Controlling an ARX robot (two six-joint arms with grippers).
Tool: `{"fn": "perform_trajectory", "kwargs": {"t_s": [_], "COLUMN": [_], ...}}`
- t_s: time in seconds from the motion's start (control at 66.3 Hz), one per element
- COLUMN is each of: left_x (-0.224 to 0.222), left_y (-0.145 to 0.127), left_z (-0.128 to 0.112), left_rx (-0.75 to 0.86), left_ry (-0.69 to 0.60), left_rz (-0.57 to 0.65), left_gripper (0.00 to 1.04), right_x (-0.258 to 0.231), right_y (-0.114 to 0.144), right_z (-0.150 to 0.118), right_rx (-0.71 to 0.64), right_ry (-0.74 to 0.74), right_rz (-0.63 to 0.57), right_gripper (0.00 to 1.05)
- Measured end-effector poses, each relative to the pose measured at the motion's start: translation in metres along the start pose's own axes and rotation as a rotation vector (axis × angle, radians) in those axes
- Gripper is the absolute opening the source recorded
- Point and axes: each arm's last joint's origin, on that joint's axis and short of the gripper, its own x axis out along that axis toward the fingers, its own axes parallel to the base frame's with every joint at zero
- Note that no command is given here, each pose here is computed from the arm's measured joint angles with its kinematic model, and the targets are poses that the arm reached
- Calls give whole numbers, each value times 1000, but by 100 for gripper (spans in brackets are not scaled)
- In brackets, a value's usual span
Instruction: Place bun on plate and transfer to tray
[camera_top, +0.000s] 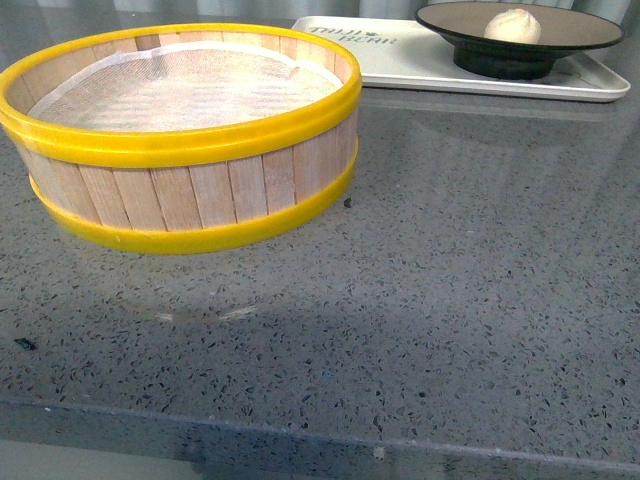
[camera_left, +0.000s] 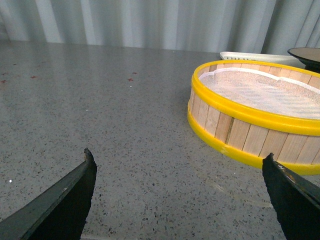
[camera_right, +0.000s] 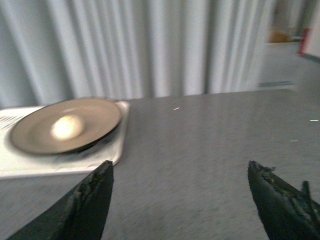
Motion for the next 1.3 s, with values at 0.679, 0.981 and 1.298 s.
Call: {"fn": "perform_trajectory", "kwargs": {"t_s": [0.679,0.981,1.298], "left_x": [0,0,0], "left_y": [0,0,0], "left_z": [0,0,0], "left_rx": [0,0,0], "left_ry": [0,0,0], "left_rz": [0,0,0], "left_gripper": [98,98,98], "right_x": [-70,-87,-99], "right_y": [54,68,67], "right_z": [-72,-83,-96], "right_rx": [-36,-37,-37], "right_ry": [23,21,12], "right_rz": [75,83,81], "right_gripper": [2,2,2]}}
